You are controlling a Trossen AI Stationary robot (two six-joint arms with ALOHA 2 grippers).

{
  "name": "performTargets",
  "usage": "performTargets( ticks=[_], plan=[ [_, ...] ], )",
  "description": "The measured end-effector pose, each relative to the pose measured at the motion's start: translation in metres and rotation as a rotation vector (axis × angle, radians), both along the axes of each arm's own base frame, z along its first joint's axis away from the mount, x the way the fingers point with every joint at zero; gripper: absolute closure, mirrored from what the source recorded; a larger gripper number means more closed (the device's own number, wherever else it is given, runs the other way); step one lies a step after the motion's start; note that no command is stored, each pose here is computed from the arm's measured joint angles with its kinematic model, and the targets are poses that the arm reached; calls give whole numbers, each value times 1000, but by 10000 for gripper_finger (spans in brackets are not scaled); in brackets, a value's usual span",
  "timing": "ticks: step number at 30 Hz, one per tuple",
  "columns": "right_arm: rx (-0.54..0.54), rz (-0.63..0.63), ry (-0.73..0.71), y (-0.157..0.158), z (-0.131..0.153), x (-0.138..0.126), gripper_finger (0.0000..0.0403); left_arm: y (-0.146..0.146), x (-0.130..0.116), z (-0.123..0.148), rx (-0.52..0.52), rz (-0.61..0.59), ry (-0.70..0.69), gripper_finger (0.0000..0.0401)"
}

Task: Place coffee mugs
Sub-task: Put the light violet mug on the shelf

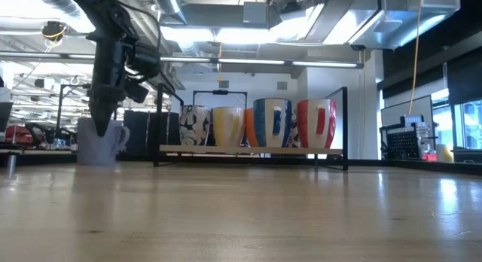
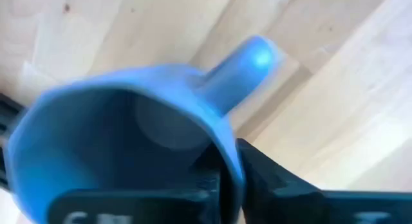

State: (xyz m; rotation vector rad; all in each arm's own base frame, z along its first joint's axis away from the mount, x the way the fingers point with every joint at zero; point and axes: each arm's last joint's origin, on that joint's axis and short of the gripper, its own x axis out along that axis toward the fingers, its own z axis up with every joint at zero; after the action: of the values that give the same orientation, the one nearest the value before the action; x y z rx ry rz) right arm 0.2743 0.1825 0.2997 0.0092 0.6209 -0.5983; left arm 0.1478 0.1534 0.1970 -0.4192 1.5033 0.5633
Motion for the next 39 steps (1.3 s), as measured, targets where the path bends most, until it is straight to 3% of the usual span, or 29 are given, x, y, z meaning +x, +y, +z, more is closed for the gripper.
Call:
performTargets(
  ticks=[9,16,19,28,39],
  plan=[
    [72,12,-16,4,-1,4,226,-30,1,20,4,-21,-63,383],
    [180,15,26,1,-2,7,223,-74,-2,41,-67,-43,-124,384],
    [218,36,48,3,-3,8,204,-93,-4,48,-66,-71,-145,384],
    [209,43,47,3,-3,8,119,-138,8,53,-110,-181,-238,384],
    [298,15,-51,23,-28,34,114,-182,26,60,-139,-411,-434,383]
  ],
)
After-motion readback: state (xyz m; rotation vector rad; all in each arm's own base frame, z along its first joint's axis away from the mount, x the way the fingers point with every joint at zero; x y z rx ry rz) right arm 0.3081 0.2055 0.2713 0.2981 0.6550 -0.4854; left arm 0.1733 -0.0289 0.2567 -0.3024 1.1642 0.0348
